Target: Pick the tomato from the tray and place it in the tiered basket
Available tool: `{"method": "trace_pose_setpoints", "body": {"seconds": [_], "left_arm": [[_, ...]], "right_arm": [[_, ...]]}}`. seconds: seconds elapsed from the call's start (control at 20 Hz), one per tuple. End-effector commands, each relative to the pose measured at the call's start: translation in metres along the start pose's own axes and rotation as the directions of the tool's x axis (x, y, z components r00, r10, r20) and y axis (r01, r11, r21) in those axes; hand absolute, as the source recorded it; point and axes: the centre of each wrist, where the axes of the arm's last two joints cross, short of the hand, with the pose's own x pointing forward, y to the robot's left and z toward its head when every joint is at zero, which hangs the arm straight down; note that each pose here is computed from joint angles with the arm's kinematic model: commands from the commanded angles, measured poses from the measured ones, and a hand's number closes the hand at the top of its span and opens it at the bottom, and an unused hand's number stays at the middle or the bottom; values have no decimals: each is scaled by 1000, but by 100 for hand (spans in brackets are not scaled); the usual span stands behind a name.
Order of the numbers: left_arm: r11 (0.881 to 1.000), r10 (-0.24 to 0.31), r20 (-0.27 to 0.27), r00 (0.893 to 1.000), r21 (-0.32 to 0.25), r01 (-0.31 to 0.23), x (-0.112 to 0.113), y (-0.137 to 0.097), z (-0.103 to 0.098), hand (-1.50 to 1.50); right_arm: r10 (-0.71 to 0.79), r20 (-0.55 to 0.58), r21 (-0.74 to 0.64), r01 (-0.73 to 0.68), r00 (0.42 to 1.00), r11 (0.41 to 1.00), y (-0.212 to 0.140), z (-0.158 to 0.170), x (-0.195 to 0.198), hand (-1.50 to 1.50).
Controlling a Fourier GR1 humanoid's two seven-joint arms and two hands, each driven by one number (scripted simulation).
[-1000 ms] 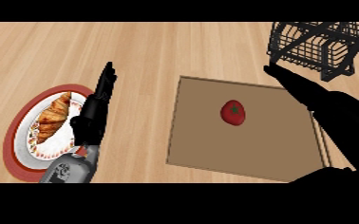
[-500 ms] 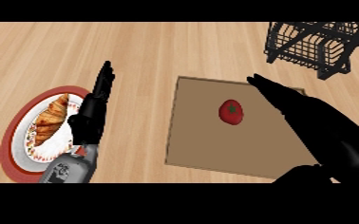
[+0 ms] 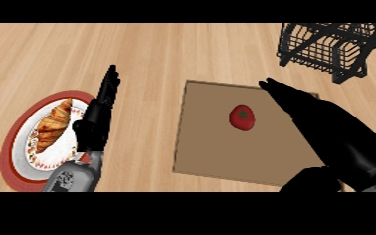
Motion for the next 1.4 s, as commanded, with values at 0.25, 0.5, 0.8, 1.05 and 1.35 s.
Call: {"method": "trace_pose_setpoints", "body": {"seconds": [0.25,0.5,0.8,1.05,1.35], "left_arm": [[1000,13,-4,1000,-4,-13,10,2,-2,0],[1000,10,-1,1000,13,-10,4,-4,-2,0],[1000,7,-4,1000,-8,-7,0,7,3,0],[1000,2,17,1000,10,-3,-1,-12,19,0],[1000,-3,11,1000,-5,3,0,1,-7,0]], "right_arm": [[180,-29,3,-180,983,984,5,-16,0,-150],[171,-94,-30,-174,981,984,25,-25,-2,-150],[140,-155,-23,-145,978,989,18,-44,-25,-150],[124,-156,21,-122,980,992,31,-28,-23,-150],[93,-98,5,-93,991,996,37,-60,-47,-150]]}}
